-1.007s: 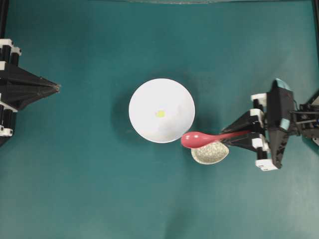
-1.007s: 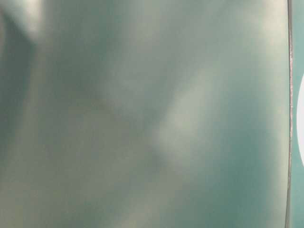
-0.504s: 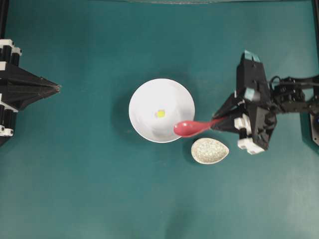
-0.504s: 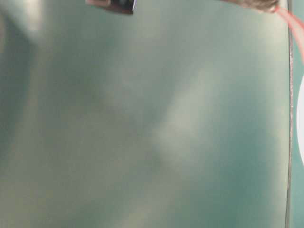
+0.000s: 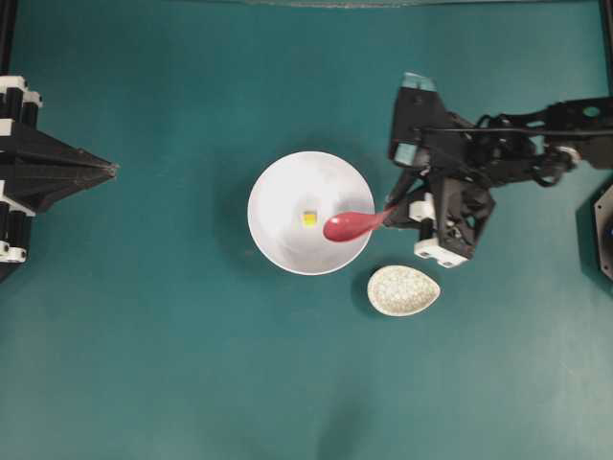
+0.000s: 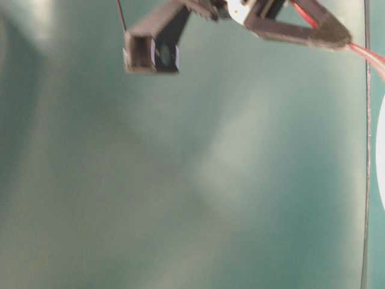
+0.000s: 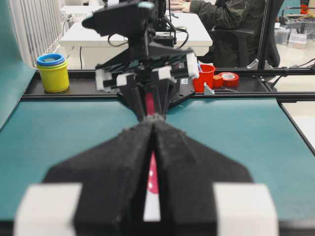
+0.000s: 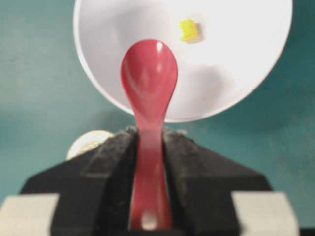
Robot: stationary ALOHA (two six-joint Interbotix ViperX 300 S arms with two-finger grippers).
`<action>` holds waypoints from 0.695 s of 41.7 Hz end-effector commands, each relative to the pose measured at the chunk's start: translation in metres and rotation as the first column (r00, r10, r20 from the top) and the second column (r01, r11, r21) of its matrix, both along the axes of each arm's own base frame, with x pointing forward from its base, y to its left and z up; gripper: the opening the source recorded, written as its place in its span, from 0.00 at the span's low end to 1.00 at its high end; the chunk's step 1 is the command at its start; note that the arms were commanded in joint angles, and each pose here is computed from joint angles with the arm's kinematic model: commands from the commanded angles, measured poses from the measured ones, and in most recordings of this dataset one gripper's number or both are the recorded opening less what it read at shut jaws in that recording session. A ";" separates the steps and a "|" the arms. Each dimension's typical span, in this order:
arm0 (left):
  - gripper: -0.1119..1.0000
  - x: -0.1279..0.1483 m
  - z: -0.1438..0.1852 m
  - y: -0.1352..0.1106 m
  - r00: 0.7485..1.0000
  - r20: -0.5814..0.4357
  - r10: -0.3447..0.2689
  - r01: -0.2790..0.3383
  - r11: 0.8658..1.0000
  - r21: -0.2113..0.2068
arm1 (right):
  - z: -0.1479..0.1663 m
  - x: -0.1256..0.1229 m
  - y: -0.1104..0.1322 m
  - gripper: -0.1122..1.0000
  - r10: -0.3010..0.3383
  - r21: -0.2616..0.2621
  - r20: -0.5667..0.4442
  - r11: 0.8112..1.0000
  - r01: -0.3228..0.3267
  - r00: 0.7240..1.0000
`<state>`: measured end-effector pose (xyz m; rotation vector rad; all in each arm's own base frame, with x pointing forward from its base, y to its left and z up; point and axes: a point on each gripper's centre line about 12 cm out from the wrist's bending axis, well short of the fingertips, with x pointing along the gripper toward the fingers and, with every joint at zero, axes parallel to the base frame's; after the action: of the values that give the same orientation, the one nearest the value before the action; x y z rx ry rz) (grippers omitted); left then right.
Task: Scoop the yellow hexagonal prism block from the bowl with a spoon using the right arm.
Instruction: 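Lift the spoon and carry its bowl end into the white bowl, then push the spoon under the yellow hexagonal block inside the bowl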
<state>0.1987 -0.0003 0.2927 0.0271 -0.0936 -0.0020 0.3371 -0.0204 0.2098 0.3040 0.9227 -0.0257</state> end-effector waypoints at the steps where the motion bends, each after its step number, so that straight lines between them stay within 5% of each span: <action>1: 0.10 0.002 0.006 0.000 1.000 0.014 0.000 0.000 1.000 0.006 | 0.010 0.011 -0.004 0.31 0.008 -0.014 0.008 1.000 -0.008 1.000; 29: 0.10 0.002 0.006 0.000 1.000 0.014 0.000 0.000 1.000 0.006 | -0.021 0.035 -0.011 0.31 0.025 -0.039 -0.083 0.999 -0.028 0.996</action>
<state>0.1989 0.0000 0.2924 0.0287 -0.0920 -0.0004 0.3641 -0.0278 0.1768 0.2620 1.0551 -0.0261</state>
